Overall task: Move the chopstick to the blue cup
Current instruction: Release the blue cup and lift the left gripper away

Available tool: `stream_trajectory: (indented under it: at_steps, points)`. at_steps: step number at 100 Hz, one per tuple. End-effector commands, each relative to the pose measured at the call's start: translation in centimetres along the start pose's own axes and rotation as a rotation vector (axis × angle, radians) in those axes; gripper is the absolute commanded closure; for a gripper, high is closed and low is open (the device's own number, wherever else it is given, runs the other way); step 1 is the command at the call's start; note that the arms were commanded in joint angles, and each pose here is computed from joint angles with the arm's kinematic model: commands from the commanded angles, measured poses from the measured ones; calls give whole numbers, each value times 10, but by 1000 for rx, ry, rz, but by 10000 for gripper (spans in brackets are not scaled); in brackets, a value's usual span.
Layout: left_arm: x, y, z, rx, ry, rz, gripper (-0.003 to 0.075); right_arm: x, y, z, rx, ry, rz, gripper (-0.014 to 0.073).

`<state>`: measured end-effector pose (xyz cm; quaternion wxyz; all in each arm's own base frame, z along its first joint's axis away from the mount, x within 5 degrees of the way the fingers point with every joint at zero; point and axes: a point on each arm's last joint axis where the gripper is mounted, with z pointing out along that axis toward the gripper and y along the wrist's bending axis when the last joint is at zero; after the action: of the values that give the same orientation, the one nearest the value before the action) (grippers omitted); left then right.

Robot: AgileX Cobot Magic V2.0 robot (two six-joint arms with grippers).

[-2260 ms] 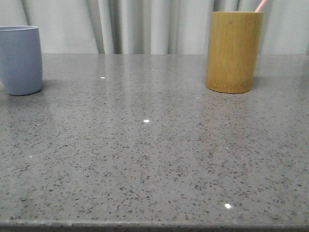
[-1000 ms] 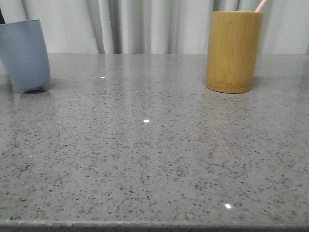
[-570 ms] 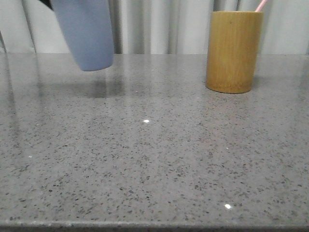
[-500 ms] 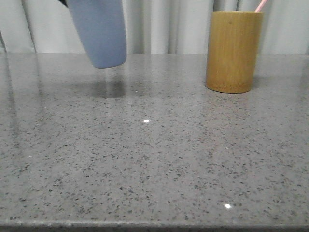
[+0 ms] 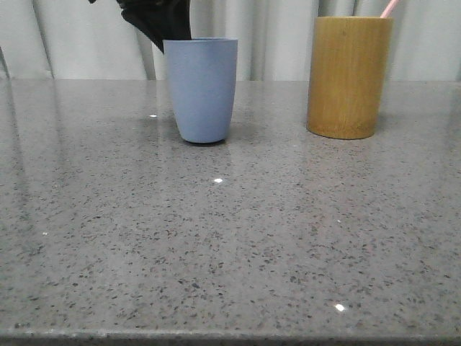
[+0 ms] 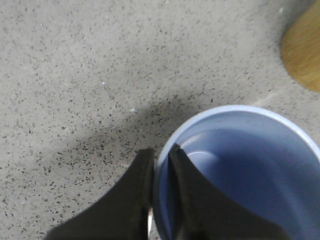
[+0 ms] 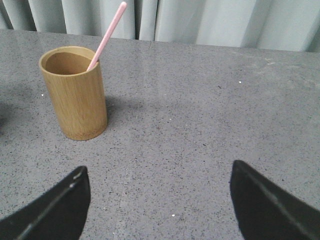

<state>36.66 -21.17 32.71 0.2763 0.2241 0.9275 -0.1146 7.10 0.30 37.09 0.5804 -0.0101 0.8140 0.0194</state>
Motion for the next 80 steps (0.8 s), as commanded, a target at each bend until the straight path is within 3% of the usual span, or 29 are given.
stream_trajectory:
  at_steps: [1,49,59,80]
  points:
    - [-14,-7,-29,14,-120,-2,739,-16,0,-3,7,-95,-9,23]
    - [-14,-8,-28,30,-120,-13,720,-16,0,-3,7,-95,-9,23]
    - [-14,-9,-29,34,-122,-15,626,-16,0,-3,7,-95,-9,23]
    - [-16,-11,-35,60,-114,-28,286,-16,0,-3,7,-95,-9,23]
